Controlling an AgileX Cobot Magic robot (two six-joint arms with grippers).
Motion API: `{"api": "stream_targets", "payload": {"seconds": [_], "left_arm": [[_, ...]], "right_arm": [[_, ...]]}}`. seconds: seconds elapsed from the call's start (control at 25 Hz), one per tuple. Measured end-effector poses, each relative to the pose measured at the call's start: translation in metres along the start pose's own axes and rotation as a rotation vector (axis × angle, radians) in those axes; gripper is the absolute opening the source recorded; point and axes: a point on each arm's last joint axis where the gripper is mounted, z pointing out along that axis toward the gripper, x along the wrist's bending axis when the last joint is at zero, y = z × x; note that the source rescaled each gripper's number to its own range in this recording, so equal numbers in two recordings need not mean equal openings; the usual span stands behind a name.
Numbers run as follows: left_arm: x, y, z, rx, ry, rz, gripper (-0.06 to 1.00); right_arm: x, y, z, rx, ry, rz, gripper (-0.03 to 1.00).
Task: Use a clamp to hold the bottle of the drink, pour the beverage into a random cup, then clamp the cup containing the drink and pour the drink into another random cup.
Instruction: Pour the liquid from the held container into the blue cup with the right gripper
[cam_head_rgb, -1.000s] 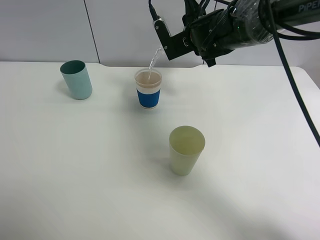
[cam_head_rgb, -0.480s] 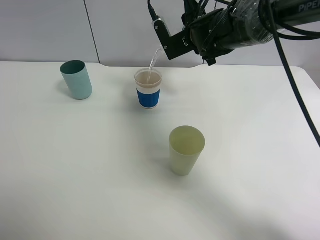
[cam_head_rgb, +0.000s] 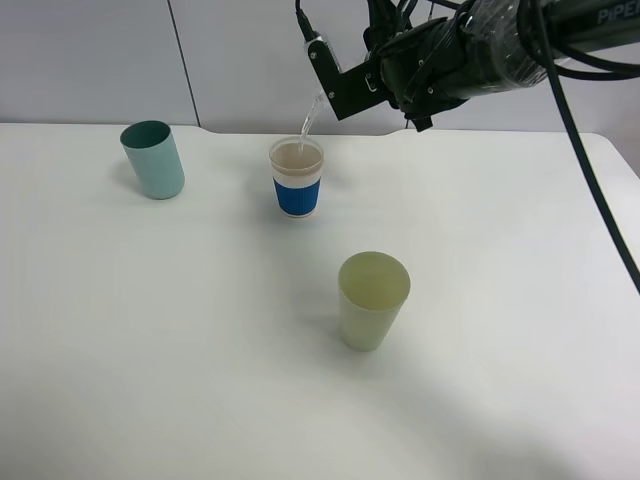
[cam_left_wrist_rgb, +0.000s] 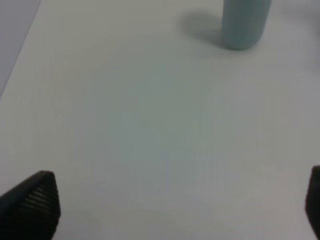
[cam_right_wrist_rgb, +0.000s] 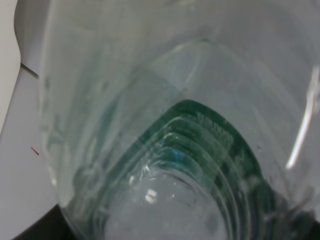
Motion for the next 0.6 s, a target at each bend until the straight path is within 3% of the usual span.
{"api": "stream_targets", "payload": {"seconds": [0.6], "left_arm": [[0.0, 0.0, 0.0, 0.0, 0.0, 0.0, 1.0]], "right_arm": [[-0.0001, 0.0003, -0.0002, -0.001, 0.0, -0.076, 0.0]]}}
